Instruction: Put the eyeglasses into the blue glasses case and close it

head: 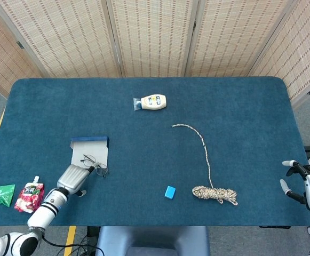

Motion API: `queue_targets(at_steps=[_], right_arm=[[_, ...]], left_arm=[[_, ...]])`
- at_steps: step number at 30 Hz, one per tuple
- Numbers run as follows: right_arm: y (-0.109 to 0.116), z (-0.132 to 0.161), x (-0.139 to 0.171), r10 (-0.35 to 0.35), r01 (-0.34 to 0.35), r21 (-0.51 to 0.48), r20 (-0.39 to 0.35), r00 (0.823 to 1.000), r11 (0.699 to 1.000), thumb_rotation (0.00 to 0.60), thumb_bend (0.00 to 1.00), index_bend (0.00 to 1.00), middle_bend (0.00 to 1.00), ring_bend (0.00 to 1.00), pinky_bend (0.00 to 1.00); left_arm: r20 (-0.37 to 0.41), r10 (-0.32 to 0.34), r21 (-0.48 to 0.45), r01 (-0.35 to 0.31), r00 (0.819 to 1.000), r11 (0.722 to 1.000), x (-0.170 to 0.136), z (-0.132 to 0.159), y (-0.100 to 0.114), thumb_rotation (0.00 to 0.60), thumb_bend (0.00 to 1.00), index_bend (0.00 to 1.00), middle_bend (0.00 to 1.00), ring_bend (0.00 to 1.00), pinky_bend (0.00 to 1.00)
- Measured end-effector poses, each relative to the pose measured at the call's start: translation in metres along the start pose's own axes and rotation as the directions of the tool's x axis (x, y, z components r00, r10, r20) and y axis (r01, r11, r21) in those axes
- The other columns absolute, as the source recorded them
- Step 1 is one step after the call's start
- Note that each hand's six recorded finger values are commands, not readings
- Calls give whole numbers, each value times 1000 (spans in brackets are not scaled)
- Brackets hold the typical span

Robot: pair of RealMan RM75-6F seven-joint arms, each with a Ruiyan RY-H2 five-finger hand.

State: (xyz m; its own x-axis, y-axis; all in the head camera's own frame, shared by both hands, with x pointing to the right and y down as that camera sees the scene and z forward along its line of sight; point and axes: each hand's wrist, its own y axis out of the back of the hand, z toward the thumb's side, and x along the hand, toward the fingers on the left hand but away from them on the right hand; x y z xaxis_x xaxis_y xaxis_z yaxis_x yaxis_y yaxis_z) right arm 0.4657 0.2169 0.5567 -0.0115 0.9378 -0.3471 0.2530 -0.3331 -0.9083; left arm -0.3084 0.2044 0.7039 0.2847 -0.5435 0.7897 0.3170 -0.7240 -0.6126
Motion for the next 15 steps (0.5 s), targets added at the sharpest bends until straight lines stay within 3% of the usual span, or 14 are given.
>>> queue_targets(at_steps=[6,15], right_arm=[[1,0,0,-3,3,1,0,1000,1000,600,335,329,526,460,314],[1,0,1,-3,3,-1,0,1000,1000,600,336,329,527,460,314]], left_arm=[[0,-6,-3,6,1000,1000,3,1,-2,600,223,0,992,949,947],[-5,54,0,-54,999,999,-10,-6,14,600,223,0,992,949,947]])
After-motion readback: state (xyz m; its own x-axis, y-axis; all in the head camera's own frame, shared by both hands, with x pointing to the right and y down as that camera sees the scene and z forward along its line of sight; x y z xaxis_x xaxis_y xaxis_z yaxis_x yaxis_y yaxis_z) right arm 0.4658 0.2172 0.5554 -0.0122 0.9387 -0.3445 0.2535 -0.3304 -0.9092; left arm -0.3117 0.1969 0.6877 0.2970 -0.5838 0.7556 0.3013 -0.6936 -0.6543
